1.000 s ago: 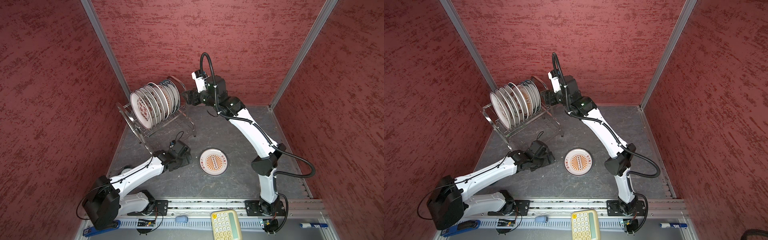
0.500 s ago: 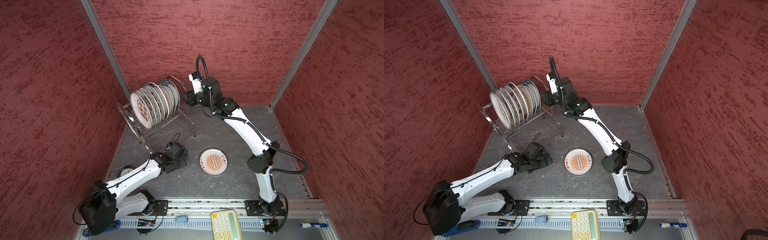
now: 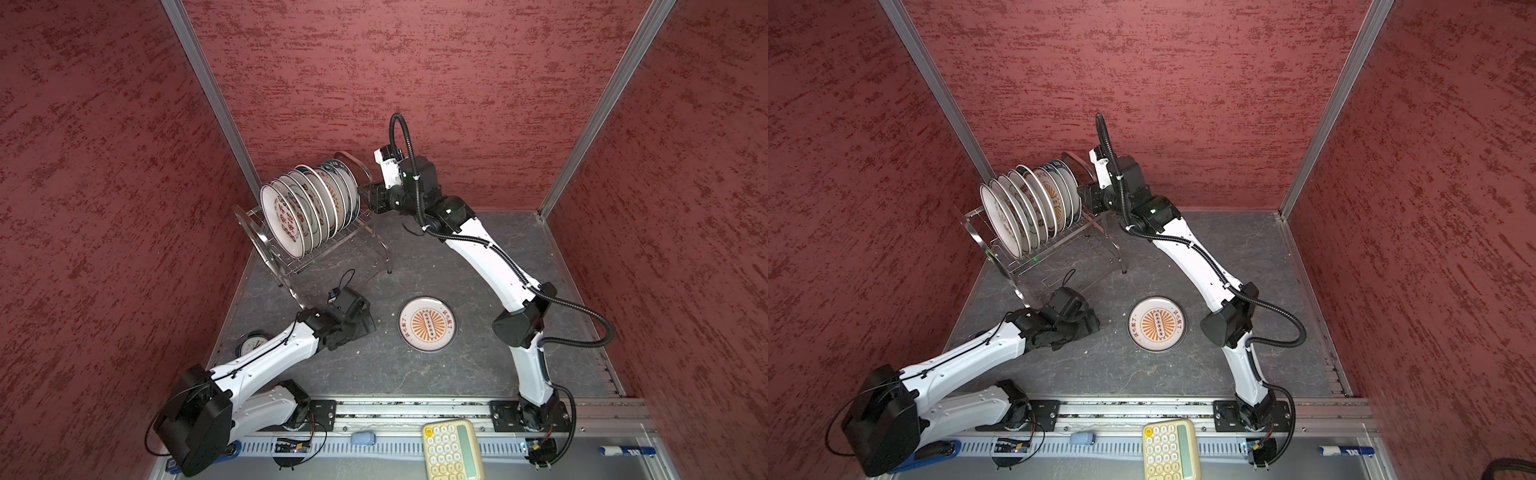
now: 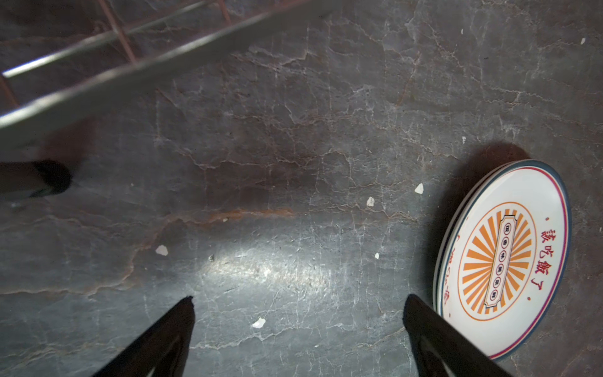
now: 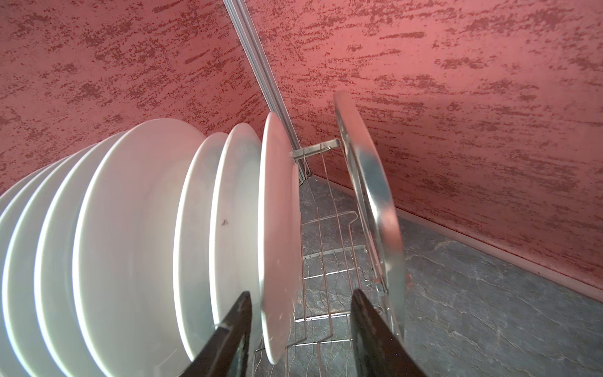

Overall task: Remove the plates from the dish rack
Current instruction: 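Reach the right gripper toward the outermost plate in the rack, then close the right gripper on the rim of the green-rimmed rack plate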

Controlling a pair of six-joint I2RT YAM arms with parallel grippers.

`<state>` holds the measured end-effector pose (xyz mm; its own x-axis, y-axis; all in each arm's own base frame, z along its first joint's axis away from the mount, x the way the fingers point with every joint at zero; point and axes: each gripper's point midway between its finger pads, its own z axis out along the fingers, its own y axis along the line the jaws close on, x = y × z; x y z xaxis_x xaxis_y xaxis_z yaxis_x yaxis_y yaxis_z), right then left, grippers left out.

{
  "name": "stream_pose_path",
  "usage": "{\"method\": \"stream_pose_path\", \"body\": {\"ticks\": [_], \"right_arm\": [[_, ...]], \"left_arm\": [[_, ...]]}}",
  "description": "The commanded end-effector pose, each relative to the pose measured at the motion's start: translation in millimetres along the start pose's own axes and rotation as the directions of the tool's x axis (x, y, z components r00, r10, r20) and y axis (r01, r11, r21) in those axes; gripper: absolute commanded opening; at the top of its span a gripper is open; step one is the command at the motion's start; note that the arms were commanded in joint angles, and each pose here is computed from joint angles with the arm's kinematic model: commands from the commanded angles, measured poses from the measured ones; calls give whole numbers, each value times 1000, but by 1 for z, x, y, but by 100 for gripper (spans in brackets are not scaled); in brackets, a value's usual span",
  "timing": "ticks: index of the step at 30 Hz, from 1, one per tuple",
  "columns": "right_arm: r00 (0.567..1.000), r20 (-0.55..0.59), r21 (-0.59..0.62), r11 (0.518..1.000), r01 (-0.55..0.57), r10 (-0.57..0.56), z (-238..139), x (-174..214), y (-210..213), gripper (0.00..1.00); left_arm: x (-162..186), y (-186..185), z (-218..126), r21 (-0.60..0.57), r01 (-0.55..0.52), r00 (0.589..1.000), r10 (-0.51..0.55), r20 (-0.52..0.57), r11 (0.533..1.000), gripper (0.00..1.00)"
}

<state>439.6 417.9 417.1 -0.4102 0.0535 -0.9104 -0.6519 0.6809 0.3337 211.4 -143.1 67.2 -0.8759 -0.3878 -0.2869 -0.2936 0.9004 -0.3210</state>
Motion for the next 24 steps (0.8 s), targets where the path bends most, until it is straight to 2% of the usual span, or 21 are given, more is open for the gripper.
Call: {"method": "stream_pose_path", "body": {"ticks": [1,24], "right_arm": [[1000,31,-39,999,-2,3,5,-7,11,47],[999,25,-37,998,-43,44,35,14,22,27]], "left_arm": [[-3,-3,-1,23,5,1000,-5,9,1000,99],[-7,-4,4,37,22,999,-23,22,999,100]]}}
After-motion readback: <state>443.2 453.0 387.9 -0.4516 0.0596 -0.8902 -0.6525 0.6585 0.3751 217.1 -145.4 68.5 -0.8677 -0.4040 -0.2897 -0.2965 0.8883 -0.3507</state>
